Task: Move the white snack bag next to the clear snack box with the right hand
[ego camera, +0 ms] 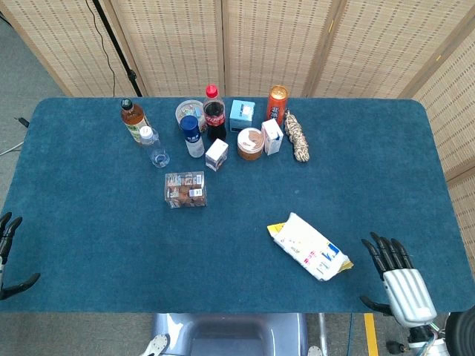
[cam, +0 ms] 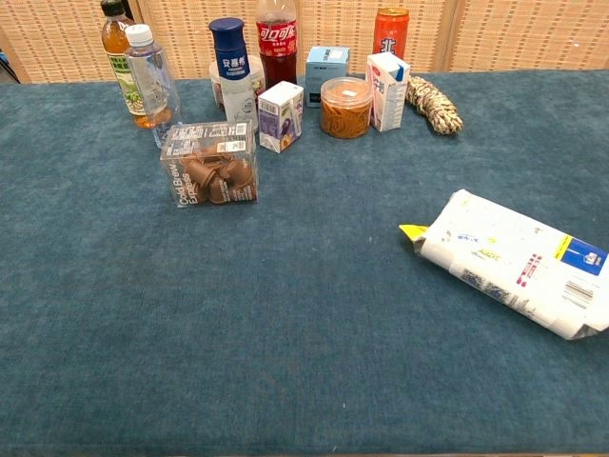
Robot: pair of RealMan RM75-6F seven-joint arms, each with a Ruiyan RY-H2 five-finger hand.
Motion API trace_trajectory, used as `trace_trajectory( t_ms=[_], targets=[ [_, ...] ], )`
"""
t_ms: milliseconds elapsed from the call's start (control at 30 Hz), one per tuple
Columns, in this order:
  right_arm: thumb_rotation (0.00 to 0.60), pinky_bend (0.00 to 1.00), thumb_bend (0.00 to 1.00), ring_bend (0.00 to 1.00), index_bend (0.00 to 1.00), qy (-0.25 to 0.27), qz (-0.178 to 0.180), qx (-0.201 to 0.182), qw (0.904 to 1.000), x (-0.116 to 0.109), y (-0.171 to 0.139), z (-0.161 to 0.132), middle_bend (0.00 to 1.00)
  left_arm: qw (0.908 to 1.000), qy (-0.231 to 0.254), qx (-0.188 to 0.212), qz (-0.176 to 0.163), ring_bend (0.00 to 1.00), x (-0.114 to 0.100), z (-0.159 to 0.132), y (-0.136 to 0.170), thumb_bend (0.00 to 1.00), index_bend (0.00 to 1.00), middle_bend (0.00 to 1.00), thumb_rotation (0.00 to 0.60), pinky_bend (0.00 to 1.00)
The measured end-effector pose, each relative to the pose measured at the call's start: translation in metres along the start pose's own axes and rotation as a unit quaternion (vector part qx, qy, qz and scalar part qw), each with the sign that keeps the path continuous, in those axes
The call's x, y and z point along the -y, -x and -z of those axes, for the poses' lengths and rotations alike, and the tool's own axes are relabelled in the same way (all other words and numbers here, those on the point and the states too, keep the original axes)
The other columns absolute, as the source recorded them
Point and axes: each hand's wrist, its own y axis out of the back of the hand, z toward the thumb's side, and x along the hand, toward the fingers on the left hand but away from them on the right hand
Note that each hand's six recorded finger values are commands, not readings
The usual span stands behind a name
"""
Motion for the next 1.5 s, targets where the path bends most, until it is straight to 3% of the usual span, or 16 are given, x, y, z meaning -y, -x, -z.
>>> trace_trajectory(
  t_ms=[400, 1000, 1200, 1500],
  targets=[
    [0.600, 0.00, 0.00, 0.00, 0.00, 0.026, -0.054, 0.033, 0.9977, 0.035, 0.052, -0.022, 0.00, 0.9998, -0.004, -0.012, 0.012, 0.00, 0.006, 0.004, -0.007, 0.00, 0.00, 0.00, 0.600, 0.00],
    [0.600, 0.00, 0.00, 0.00, 0.00, 0.075, -0.145, 0.078, 0.9836, 0.058, 0.085, -0.069, 0.00, 1.0000, 0.000, 0.000, 0.010, 0.00, 0.006, 0.001, -0.008, 0.00, 0.00, 0.00, 0.600, 0.00],
    [0.600, 0.00, 0.00, 0.00, 0.00, 0.090, -0.143, 0.091, 0.9815, 0.068, 0.100, -0.090, 0.00, 1.0000, 0.007, -0.003, 0.005, 0.00, 0.003, 0.004, -0.009, 0.00, 0.00, 0.00, 0.600, 0.00],
    [0.600, 0.00, 0.00, 0.00, 0.00, 0.068, -0.136, 0.114, 0.9819, 0.082, 0.112, -0.090, 0.00, 0.9999, 0.010, -0.003, 0.003, 0.00, 0.001, 0.006, -0.009, 0.00, 0.00, 0.00, 0.600, 0.00]
  ],
)
